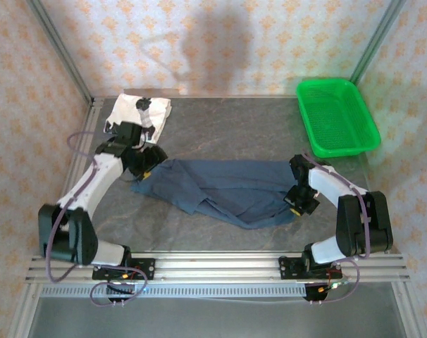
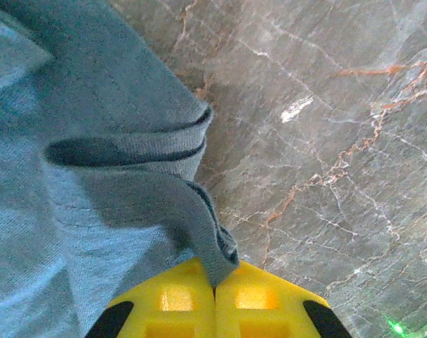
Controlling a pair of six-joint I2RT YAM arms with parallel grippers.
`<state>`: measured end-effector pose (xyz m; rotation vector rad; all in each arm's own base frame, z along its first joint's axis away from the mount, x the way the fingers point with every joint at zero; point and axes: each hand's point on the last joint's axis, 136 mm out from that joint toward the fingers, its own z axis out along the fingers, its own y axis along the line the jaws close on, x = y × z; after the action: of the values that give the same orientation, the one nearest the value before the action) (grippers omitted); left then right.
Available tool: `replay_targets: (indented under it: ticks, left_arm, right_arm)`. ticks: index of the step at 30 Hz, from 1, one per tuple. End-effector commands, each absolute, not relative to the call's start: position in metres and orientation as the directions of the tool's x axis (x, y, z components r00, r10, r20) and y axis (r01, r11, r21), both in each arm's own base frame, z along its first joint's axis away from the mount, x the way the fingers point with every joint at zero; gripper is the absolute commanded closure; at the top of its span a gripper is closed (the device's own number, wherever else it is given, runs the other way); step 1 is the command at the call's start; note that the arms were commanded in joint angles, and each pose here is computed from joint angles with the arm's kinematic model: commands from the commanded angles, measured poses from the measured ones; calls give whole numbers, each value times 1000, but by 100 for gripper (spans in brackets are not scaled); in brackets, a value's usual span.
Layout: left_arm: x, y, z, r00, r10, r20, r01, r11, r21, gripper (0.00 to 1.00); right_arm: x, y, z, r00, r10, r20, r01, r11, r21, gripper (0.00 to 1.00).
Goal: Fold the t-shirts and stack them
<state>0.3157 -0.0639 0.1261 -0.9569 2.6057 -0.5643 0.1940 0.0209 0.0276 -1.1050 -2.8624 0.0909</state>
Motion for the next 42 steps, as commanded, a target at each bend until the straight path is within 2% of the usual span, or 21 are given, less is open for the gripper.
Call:
replay_targets:
  ticks: [1,7,13,18,21,31,42]
  left_arm:
    - [297,-57,99,-612,-787,-78,-657,561,-504,27]
    - [295,-51,91,-481,-872,-96,-649,427,-630,27]
    - [284,-49,70,-435,-899,-56,-687,372,-624,29]
    - [291,-48,65,-373,-927,-40,-664,297,-687,32]
    - [292,-46,63,-362,-931,-55,-658,296,-692,39]
    - [304,-47,65,-350,-934,-67,-608,282,-742,52]
    - [288,-47,46,-377,-924,-59,-656,312,-687,55]
  right_arm:
    - [198,20,30,-756,654,39,650,756,-80,100]
    - [203,20,31,-773,633,42,630,773,-76,100]
    - [206,21,30,-781,623,49,619,782,-72,100]
    - [207,22,29,-785,618,54,614,786,-68,100]
    - [207,22,29,-786,616,50,614,787,-62,100]
    - [210,23,27,-790,611,57,609,792,-52,100]
    - [208,23,25,-787,614,66,612,790,-46,100]
